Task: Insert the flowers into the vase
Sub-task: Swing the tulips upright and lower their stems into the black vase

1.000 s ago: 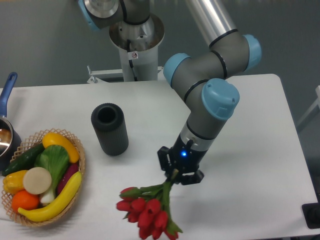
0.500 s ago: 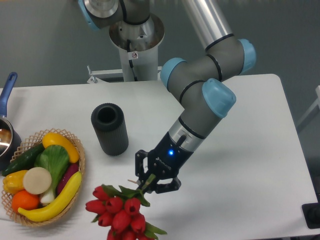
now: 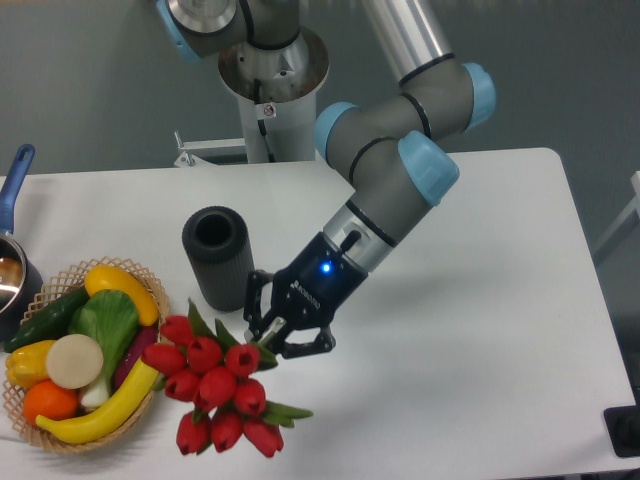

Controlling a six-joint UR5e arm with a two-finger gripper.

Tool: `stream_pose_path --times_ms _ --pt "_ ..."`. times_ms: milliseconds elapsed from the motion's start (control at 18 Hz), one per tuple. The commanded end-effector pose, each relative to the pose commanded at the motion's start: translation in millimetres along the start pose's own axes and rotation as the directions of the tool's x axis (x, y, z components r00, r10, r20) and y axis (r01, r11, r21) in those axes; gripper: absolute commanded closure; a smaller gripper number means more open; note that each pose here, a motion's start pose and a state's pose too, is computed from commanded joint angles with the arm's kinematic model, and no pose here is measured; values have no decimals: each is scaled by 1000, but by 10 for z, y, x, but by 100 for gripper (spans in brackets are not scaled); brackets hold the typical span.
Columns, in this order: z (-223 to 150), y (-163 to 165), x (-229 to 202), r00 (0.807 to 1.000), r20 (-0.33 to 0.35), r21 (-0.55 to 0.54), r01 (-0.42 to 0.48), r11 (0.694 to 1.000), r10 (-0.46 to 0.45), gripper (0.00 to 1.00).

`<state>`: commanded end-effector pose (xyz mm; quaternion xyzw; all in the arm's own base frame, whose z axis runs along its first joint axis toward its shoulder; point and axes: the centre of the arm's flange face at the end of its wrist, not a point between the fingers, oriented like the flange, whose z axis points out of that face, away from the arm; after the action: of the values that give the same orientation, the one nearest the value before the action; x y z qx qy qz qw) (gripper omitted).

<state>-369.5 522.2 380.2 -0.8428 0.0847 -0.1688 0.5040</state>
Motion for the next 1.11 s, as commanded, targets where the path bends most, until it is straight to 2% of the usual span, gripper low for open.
stream_pose_path --times_ms 333,778,1111 --pt "-142 -191 192 999 -27 75 -28 997 30 92" --pt "-602 -285 833 997 -54 207 -38 978 50 90" --pt "-747 -325 1160 996 -54 241 -59 969 74 95"
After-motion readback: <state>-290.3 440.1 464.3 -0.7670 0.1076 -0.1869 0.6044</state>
